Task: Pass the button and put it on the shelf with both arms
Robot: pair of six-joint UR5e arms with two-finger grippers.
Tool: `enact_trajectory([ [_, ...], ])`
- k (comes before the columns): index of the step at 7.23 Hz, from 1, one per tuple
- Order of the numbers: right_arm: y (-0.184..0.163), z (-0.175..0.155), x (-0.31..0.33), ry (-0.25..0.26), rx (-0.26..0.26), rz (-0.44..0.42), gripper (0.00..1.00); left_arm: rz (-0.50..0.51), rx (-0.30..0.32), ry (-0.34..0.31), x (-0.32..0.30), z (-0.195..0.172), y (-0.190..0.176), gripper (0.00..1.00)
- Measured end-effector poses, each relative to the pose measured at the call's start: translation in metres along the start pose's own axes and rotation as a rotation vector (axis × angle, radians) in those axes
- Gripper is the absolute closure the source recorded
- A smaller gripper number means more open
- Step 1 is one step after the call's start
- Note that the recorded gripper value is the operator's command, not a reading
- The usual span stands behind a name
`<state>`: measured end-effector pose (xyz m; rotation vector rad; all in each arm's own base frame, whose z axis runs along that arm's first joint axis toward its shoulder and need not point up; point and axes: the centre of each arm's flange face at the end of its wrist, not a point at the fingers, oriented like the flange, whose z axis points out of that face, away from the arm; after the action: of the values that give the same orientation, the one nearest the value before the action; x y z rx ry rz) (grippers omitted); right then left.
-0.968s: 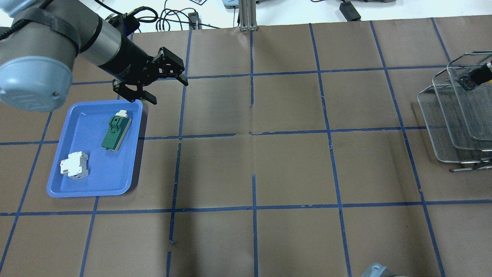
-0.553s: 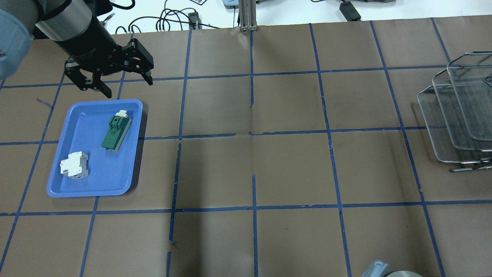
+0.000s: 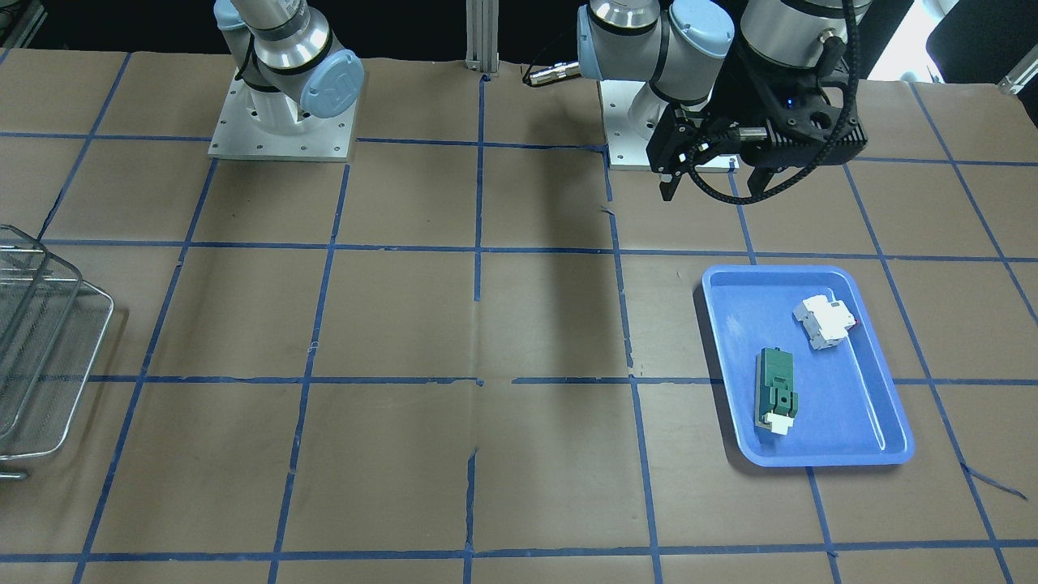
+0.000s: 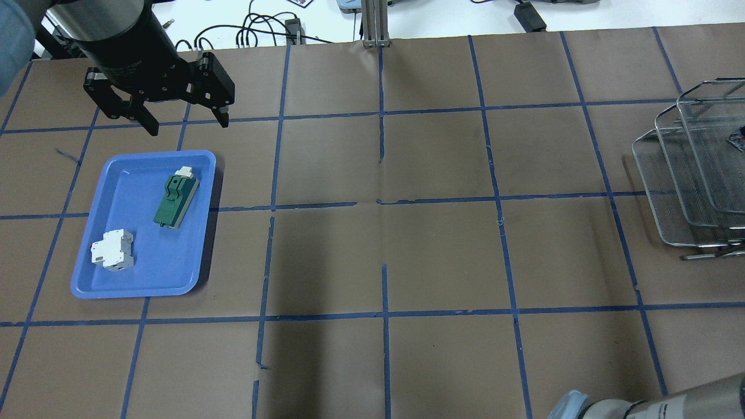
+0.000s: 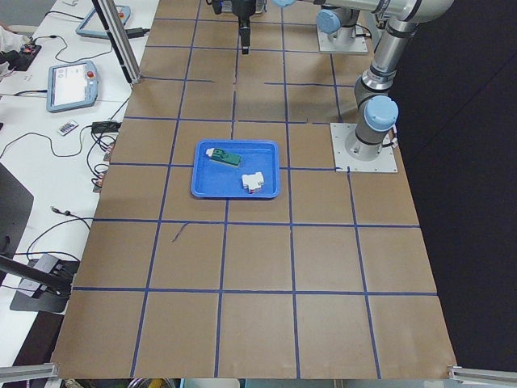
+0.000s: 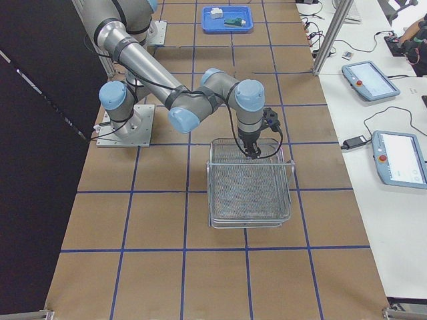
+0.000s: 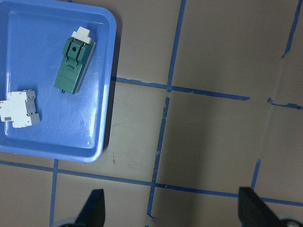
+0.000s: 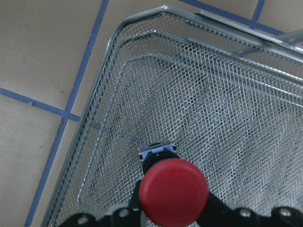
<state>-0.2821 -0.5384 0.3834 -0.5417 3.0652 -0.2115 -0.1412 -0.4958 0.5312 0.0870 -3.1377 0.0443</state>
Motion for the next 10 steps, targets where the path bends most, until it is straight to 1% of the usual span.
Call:
enact_trajectory([
  [2, -0.004, -0.008, -0.007, 0.002, 0.000, 0.004, 0.00, 0.056, 0.019, 0.012, 0.000, -0.003, -0.001, 0.00],
  [3, -0.006, -0.020, -0.017, -0.001, 0.000, -0.001, 0.00, 0.064, 0.021, 0.029, 0.001, -0.004, -0.001, 0.00],
  [4, -0.011, -0.041, -0.043, -0.009, -0.002, -0.012, 0.00, 0.066, 0.021, 0.044, 0.002, -0.004, 0.000, 0.00],
  [6, -0.031, -0.099, -0.132, -0.014, 0.005, -0.028, 0.00, 0.067, 0.021, 0.053, 0.003, -0.004, 0.000, 0.00],
  [7, -0.045, -0.118, -0.183, -0.018, 0.009, -0.015, 0.00, 0.068, 0.024, 0.054, 0.003, -0.005, 0.000, 0.00],
  [8, -0.063, -0.126, -0.238, -0.030, 0.005, 0.023, 0.00, 0.068, 0.027, 0.053, 0.002, -0.005, -0.001, 0.00],
  [9, -0.078, -0.129, -0.293, -0.042, -0.003, 0.079, 0.00, 0.068, 0.027, 0.052, 0.002, -0.006, -0.001, 0.00],
  [10, -0.090, -0.130, -0.349, -0.036, -0.021, 0.145, 0.00, 0.067, 0.027, 0.052, 0.002, -0.006, -0.001, 0.00],
])
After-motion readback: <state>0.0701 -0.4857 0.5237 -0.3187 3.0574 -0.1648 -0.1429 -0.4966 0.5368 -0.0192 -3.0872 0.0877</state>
